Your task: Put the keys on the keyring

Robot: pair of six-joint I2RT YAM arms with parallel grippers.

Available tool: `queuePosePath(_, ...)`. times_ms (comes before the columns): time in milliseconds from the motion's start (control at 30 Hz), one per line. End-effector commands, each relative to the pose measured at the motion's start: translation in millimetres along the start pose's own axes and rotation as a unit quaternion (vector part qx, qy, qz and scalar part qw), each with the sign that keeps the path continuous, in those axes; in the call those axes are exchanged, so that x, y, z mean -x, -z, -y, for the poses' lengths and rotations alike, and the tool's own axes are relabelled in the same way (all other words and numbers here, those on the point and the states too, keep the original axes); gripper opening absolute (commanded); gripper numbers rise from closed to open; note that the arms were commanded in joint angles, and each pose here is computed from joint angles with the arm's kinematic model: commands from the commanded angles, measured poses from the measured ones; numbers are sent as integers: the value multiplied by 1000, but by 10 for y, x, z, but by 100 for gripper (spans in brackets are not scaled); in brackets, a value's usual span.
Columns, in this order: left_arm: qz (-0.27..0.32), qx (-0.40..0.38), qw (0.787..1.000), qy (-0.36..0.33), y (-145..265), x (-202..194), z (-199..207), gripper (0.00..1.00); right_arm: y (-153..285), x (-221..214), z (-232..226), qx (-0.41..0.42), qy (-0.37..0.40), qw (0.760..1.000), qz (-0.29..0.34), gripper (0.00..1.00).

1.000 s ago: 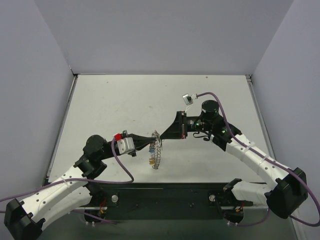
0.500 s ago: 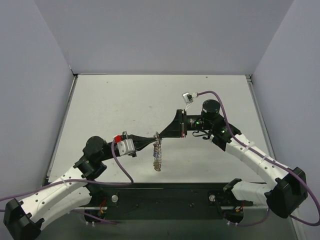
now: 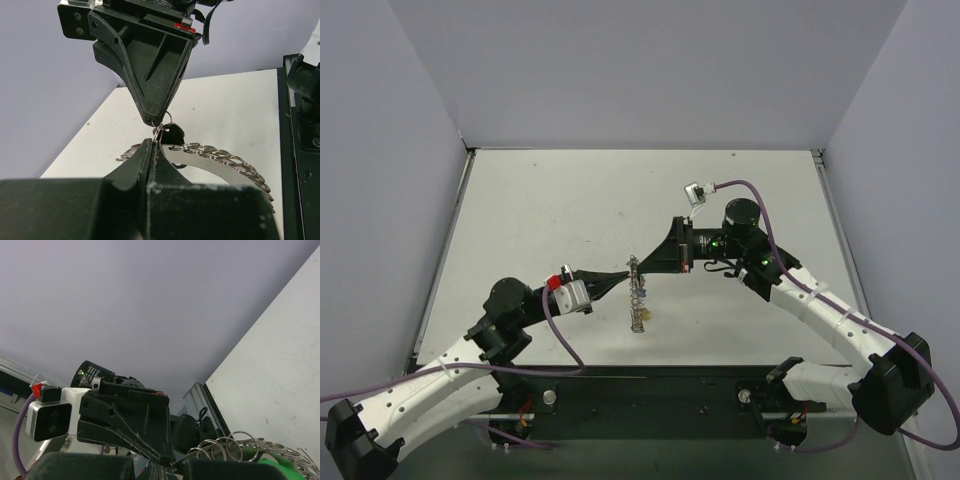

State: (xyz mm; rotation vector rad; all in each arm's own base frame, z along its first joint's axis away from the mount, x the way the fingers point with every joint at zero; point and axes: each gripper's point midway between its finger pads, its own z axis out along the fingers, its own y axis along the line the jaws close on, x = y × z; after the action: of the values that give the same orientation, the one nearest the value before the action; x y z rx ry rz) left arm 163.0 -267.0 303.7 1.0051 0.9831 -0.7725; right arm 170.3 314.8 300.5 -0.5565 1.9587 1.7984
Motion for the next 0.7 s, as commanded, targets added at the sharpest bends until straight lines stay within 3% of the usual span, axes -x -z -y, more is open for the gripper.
queuePosePath(0,4,33,999,-24,8,61,-130,0,17,39,-260,45,29,999,-3,0)
queuePosePath(667,-51,81,994,-50,-13,-133,-198,0,5,64,-321,64,16,998,0,0)
